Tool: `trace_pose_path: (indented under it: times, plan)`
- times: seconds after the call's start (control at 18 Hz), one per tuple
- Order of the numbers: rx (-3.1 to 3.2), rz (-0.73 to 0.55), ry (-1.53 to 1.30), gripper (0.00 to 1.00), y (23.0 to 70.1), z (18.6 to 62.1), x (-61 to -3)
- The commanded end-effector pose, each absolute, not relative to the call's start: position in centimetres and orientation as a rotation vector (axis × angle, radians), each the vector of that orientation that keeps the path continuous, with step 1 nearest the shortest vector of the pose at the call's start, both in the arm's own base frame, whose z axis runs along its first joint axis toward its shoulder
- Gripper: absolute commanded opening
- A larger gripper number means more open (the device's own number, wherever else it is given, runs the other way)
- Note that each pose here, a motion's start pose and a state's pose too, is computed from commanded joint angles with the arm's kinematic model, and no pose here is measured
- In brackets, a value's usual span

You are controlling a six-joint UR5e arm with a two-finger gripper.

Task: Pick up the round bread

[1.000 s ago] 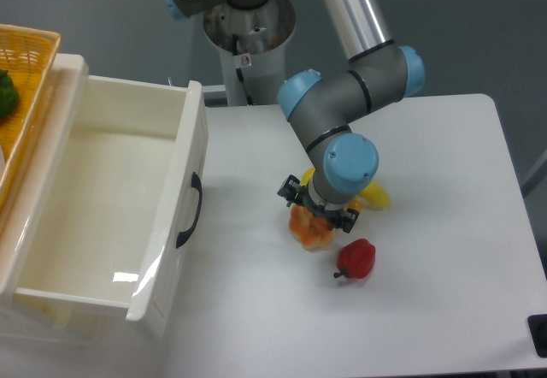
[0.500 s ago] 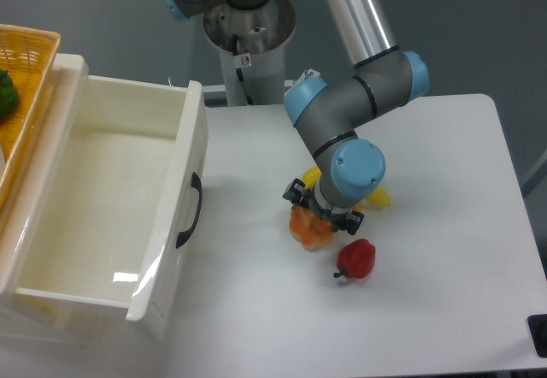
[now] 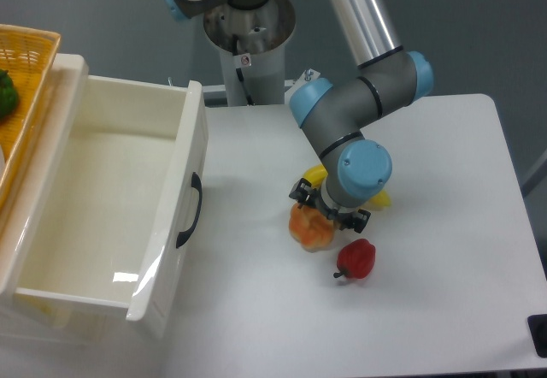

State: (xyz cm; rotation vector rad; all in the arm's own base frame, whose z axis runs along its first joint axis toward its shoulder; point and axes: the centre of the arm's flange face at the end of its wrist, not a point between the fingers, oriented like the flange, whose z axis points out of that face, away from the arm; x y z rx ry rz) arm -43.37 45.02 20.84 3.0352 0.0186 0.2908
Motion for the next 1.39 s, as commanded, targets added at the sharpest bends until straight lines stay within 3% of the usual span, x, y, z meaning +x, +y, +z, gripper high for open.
trace_pose_path:
  times: [1.17, 1.28, 1.39]
  plan:
    - [3.025, 0.294, 0.096, 1.0, 45.6, 19.4, -43.5]
    - [3.028, 0.292, 0.096, 0.92, 45.7, 19.5, -43.6]
    - [3.029, 0.29, 0.1, 0.62, 45.7, 19.6, -43.7]
